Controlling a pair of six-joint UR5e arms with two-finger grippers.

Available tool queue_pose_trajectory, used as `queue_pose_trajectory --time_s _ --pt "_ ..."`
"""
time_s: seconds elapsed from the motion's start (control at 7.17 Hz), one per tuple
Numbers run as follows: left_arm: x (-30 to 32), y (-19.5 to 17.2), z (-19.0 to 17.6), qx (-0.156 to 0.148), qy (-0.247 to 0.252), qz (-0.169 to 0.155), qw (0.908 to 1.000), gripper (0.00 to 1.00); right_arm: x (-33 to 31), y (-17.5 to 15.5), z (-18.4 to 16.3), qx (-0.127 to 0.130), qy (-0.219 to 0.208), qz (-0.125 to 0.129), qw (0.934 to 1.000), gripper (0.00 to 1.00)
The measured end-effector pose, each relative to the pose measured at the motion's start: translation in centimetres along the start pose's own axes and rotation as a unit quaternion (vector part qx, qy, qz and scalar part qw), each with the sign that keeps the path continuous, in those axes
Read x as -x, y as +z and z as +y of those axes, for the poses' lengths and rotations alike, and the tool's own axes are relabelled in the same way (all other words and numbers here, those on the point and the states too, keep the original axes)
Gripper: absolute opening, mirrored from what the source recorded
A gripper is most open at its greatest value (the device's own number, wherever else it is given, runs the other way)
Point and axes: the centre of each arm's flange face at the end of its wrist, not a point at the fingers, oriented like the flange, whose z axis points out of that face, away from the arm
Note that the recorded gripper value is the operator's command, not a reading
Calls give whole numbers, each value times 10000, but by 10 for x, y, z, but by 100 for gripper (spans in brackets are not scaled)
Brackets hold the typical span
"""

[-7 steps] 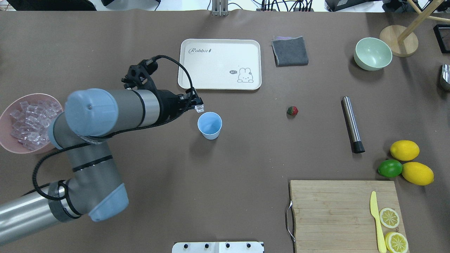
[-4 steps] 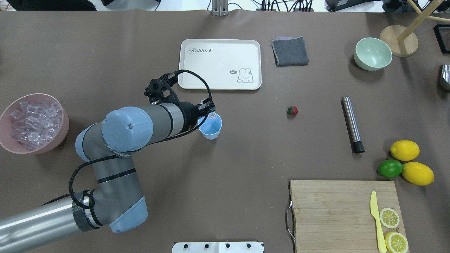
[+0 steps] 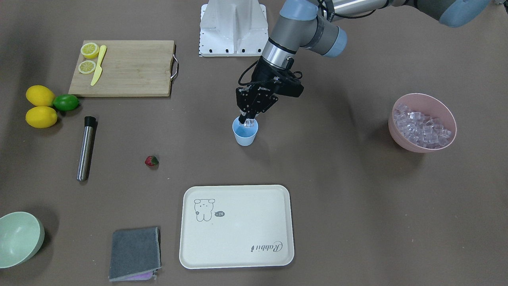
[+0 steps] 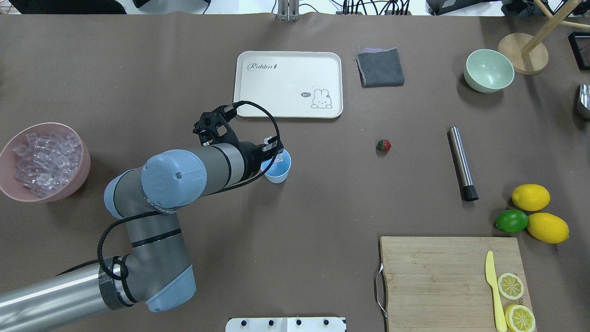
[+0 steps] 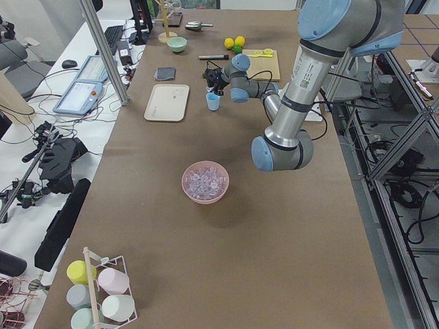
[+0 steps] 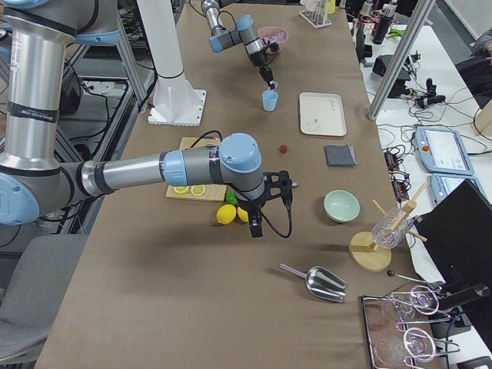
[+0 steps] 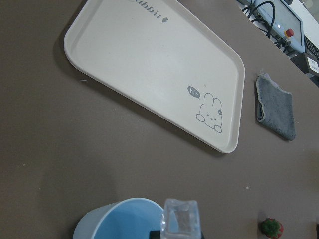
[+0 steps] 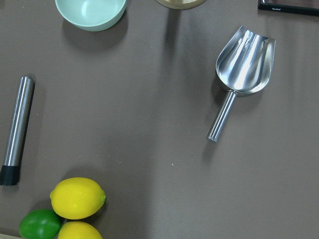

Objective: Mash ice and strawberries in cup
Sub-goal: 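Open the left gripper to drop the ice cube into the cup, then move the left gripper back down into the pink ice bowl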

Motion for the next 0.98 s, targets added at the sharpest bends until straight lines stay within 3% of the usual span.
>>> queue_pose_trajectory --time_s 0.7,0.98 --pt "-2 -4 0 13 39 33 10000 98 1 -1 -1 -8 -9 1 10000 100" --pt "15 -20 -5 193 513 -179 9983 98 1 -1 -1 -9 -10 1 10000 100"
